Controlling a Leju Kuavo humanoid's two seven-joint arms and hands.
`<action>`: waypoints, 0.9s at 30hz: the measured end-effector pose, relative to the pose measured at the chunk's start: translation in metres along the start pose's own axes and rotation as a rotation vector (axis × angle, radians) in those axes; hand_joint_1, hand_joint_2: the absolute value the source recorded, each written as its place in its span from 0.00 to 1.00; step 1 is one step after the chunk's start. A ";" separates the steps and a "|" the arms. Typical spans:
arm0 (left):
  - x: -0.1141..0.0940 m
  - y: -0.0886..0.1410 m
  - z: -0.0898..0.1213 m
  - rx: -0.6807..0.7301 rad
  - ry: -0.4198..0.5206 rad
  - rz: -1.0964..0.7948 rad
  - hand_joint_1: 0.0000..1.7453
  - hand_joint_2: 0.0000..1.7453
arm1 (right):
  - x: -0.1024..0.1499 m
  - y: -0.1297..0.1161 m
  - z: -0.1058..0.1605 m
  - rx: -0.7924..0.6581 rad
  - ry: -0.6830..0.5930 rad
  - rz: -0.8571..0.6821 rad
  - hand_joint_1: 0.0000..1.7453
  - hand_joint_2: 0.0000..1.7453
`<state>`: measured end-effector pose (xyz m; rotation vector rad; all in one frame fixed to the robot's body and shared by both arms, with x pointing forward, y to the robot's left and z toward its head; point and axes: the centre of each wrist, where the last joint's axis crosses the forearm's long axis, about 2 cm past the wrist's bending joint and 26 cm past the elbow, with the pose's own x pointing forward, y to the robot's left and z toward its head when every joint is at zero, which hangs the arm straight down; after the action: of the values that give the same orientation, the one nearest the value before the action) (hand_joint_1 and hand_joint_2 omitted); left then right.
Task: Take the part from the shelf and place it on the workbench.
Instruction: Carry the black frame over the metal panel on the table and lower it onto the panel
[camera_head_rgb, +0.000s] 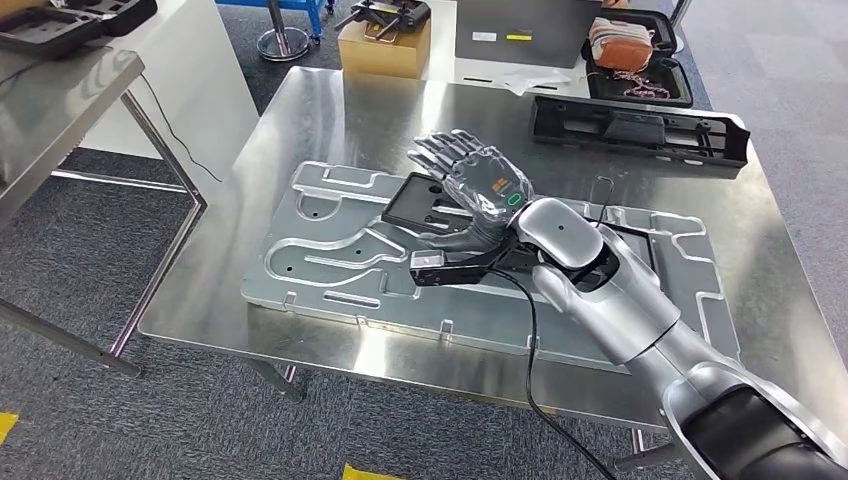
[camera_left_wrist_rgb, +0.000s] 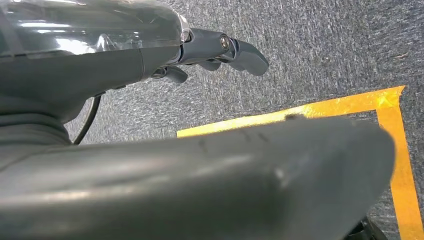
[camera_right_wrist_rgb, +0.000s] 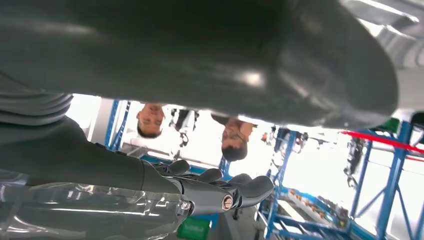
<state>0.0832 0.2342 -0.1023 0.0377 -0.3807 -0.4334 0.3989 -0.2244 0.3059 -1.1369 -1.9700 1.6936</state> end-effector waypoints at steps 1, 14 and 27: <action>0.000 0.000 0.000 0.000 0.003 0.004 0.00 0.00 | 0.001 -0.002 -0.001 -0.003 -0.007 0.003 0.00 0.00; 0.002 -0.001 0.000 -0.030 0.026 0.069 0.00 0.00 | 0.005 -0.033 -0.023 -0.013 -0.049 0.067 0.00 0.00; 0.002 -0.001 0.000 -0.042 0.030 0.088 0.00 0.00 | 0.006 -0.032 -0.025 -0.009 -0.044 0.070 0.00 0.00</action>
<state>0.0843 0.2328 -0.1020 -0.0130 -0.3422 -0.3530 0.4003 -0.2029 0.3406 -1.1945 -1.9875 1.7611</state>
